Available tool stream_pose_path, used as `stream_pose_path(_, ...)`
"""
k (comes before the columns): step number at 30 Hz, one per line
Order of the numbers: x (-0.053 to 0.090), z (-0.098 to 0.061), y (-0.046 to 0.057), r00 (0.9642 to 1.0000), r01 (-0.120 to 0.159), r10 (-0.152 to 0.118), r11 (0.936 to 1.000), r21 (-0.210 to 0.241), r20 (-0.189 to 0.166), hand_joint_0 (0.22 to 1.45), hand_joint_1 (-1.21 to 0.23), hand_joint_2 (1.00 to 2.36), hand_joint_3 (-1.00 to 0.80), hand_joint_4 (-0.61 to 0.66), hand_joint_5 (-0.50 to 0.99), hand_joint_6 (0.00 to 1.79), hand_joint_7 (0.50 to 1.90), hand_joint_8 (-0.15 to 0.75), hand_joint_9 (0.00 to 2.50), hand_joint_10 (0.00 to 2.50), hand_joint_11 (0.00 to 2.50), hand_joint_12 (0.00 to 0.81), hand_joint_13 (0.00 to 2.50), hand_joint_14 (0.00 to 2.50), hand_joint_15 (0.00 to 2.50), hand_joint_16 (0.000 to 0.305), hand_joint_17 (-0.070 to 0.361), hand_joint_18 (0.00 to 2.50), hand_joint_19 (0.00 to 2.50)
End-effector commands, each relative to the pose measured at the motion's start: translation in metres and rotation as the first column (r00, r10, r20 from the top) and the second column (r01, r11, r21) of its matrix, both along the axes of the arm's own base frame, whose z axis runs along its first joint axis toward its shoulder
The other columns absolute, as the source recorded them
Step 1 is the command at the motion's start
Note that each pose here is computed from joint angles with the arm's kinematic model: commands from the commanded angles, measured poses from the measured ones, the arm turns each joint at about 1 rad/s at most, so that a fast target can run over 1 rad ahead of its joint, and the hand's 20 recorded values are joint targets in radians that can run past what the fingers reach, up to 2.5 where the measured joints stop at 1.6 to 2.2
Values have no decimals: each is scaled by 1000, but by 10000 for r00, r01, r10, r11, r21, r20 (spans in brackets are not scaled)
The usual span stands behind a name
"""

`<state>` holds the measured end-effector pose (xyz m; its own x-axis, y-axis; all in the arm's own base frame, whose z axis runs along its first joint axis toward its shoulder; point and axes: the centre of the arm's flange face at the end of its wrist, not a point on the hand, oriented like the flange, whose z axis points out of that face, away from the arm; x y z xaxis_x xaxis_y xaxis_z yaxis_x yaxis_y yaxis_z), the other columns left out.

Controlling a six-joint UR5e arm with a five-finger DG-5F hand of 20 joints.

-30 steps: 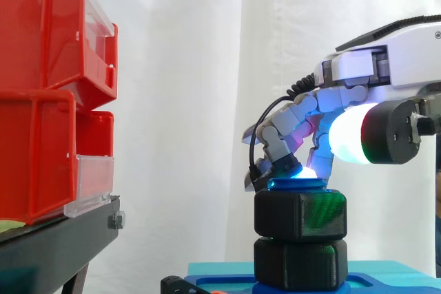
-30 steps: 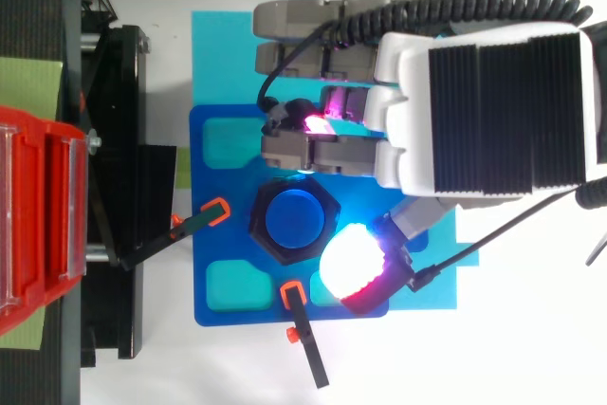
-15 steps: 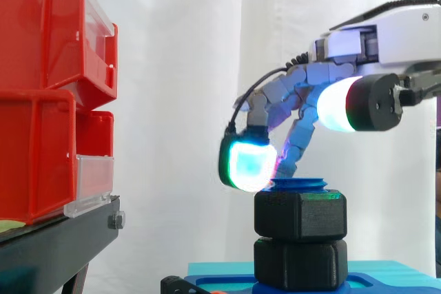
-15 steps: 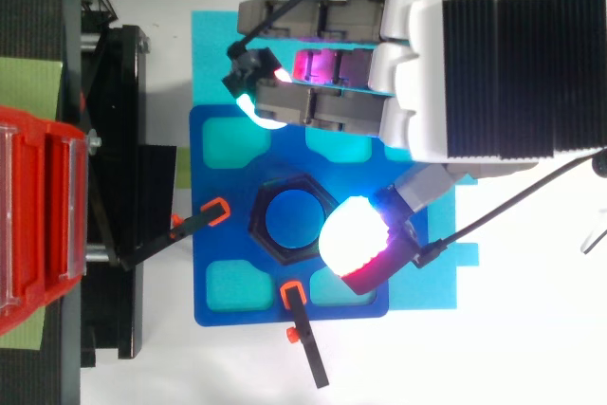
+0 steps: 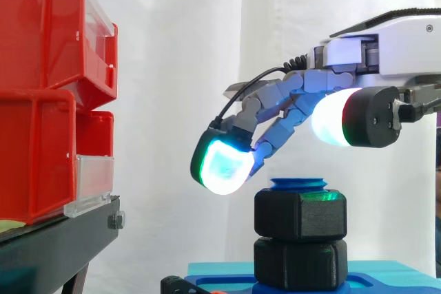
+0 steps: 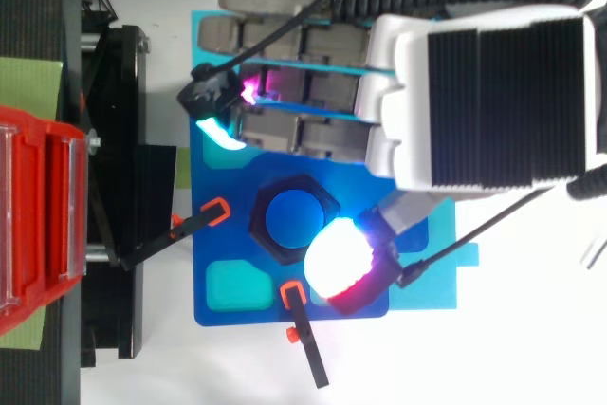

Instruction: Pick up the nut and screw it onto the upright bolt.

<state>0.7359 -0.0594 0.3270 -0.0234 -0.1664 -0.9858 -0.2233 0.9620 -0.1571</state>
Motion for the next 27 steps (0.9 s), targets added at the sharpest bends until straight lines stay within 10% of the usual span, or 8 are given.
stream_pose_path(1, 4, -8, 11, 9999, 44, -45, 9998, 172, 105, 483, -10, 1000, -500, 174, -154, 501, 650, 231, 649, 0, 0, 342, 237, 0, 0, 39, 88, 0, 0)
stream_pose_path(27, 2, -22, 33, 9978, -61, 96, 9985, 547, -652, 503, 10, 1000, -500, 197, -41, 503, 1307, 262, 658, 0, 0, 337, 309, 0, 0, 37, 83, 0, 0)
